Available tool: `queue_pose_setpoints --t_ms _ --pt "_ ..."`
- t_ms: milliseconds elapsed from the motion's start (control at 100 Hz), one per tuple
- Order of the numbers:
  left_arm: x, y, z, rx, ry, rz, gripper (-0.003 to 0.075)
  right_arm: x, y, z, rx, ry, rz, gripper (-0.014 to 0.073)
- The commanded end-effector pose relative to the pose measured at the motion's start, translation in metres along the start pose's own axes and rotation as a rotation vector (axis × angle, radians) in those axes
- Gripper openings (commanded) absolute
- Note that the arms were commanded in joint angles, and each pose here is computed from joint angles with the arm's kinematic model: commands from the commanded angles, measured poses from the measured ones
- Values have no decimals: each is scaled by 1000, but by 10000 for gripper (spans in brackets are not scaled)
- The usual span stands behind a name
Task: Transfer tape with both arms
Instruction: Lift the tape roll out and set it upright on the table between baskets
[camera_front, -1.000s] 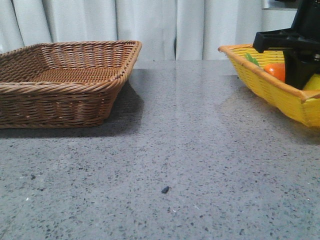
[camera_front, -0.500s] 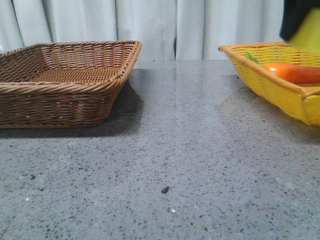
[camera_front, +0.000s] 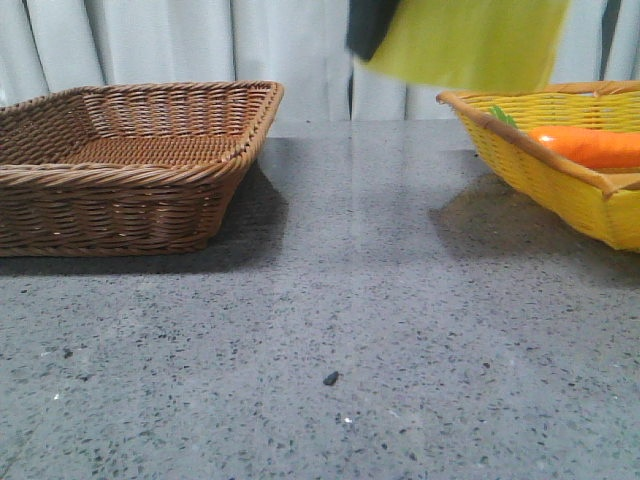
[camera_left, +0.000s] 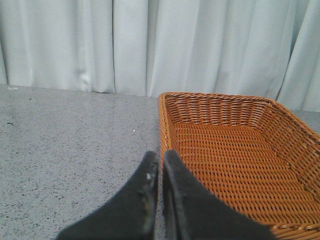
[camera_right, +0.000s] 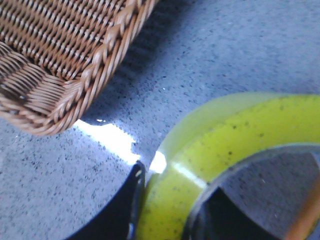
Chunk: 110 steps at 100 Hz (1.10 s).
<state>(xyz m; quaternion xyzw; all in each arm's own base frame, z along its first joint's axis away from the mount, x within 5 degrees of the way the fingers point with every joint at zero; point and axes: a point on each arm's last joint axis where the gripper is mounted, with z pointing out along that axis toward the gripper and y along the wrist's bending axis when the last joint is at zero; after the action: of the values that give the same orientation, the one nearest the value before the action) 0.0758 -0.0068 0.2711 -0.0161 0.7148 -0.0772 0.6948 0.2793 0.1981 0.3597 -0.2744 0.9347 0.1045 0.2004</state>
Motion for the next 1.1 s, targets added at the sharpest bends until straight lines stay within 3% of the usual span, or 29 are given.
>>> queue_pose_setpoints --t_ms 0,310,410,640,910,1090 --pt "-18 -2 1 7 -98 -10 -21 -13 3 -9 8 -113 -32 -38" --pt "-18 -2 1 7 -98 -10 -21 -19 0 63 13 54 -25 -33" --pt "-18 -2 1 7 -98 -10 -21 -19 0 72 14 77 -24 8" --pt "-18 -2 1 8 -98 -12 -21 -18 0 72 14 88 -24 179" --pt "-22 -3 0 9 -105 -14 -20 -19 1 60 13 54 -25 188" --pt "-34 -5 -3 24 -104 -18 -20 -14 2 22 15 -8 -33 185"
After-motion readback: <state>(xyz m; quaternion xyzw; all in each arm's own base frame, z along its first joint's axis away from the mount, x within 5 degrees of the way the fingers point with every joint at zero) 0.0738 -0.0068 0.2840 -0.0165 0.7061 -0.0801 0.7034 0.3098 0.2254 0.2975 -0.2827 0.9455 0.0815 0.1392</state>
